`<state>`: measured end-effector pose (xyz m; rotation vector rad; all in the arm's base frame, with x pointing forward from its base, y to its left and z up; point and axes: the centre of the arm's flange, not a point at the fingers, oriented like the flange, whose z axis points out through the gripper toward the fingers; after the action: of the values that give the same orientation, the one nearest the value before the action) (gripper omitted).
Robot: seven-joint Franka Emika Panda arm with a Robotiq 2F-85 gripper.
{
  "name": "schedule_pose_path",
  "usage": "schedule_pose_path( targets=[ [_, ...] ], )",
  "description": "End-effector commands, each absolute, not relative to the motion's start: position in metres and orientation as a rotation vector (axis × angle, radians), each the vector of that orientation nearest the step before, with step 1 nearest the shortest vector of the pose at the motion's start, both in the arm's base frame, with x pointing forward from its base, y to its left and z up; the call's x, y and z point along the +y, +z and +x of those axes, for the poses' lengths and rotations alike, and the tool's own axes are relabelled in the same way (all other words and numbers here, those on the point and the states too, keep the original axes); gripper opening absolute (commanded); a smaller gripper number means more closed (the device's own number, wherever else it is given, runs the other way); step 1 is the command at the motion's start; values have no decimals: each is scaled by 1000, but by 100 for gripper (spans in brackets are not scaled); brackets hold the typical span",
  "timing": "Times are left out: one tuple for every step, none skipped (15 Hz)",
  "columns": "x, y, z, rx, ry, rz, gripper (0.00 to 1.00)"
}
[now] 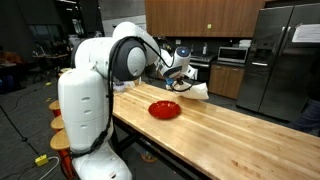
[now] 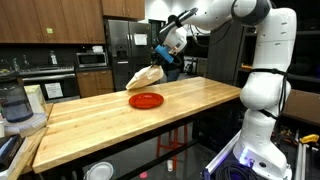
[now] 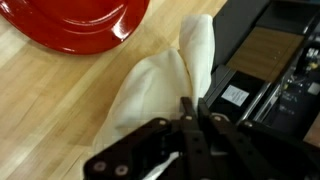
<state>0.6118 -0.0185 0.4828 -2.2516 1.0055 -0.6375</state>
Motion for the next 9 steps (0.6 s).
schedule_pose_path(
  targets=[
    [-7, 486, 566, 765, -591, -2382, 2],
    [-4, 484, 558, 694, -576, -2416, 2],
    [-1, 480, 548, 630, -567, -2440, 2],
    [1, 477, 539, 577, -554, -2459, 2],
    [2, 473, 529, 530, -544, -2474, 2],
    [2, 468, 519, 486, -536, -2488, 2],
    [2, 462, 511, 446, -528, -2501, 2],
    [-1, 456, 504, 413, -522, -2514, 2],
    [-6, 449, 499, 383, -514, -2531, 2]
  ],
)
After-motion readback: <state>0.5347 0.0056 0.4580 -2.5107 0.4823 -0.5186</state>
